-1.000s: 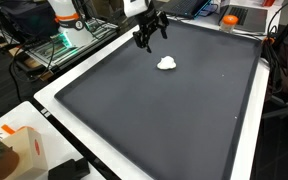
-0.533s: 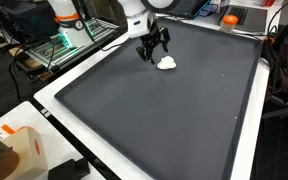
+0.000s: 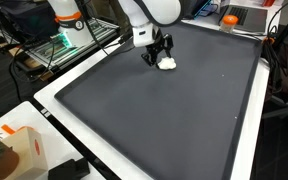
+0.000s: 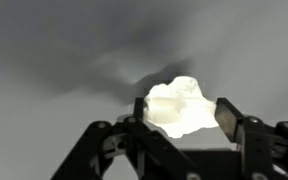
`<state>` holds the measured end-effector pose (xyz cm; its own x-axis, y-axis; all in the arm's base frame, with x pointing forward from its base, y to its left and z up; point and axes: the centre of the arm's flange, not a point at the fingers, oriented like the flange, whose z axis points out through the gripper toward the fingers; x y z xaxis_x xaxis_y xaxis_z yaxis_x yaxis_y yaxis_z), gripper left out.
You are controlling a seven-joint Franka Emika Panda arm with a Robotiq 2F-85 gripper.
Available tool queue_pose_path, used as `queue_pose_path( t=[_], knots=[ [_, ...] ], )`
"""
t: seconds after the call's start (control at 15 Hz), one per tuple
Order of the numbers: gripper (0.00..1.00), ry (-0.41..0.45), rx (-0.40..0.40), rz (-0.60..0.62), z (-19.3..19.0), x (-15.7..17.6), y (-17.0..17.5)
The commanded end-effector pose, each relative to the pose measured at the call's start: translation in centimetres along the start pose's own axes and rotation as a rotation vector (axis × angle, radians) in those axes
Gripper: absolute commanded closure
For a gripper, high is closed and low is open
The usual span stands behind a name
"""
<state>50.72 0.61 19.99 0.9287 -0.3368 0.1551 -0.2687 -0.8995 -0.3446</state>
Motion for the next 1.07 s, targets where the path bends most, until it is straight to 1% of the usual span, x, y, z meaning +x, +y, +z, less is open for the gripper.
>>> queue_pose_path(
  t=[0.0, 0.2, 0.27, 0.33, 0.53, 0.6, 0.73, 0.8, 0.87, 0.93, 1.0],
  knots=[
    [0.33, -0.033, -0.015, -0.006, 1.7, 0.5, 0.3],
    [0.50, -0.035, -0.021, -0.003, 2.1, 0.5, 0.4],
    [0.65, -0.038, -0.029, -0.003, 2.1, 0.6, 0.4],
    [0.74, -0.033, -0.034, -0.005, 2.0, 0.6, 0.4],
    [0.95, -0.027, -0.045, -0.020, 1.6, 0.7, -0.2],
    [0.98, -0.027, -0.047, -0.026, 1.5, 0.8, -0.4],
    [1.00, -0.028, -0.061, -0.043, 1.0, 0.9, -0.7],
    [0.98, -0.026, -0.076, -0.058, 0.6, 1.0, -0.9],
    [0.99, -0.021, -0.111, -0.084, -0.4, 1.1, -1.0],
    [0.97, -0.018, -0.139, -0.105, -1.2, 1.2, -1.3],
    [0.88, -0.022, -0.170, -0.135, -2.0, 1.3, -1.6]
  ],
)
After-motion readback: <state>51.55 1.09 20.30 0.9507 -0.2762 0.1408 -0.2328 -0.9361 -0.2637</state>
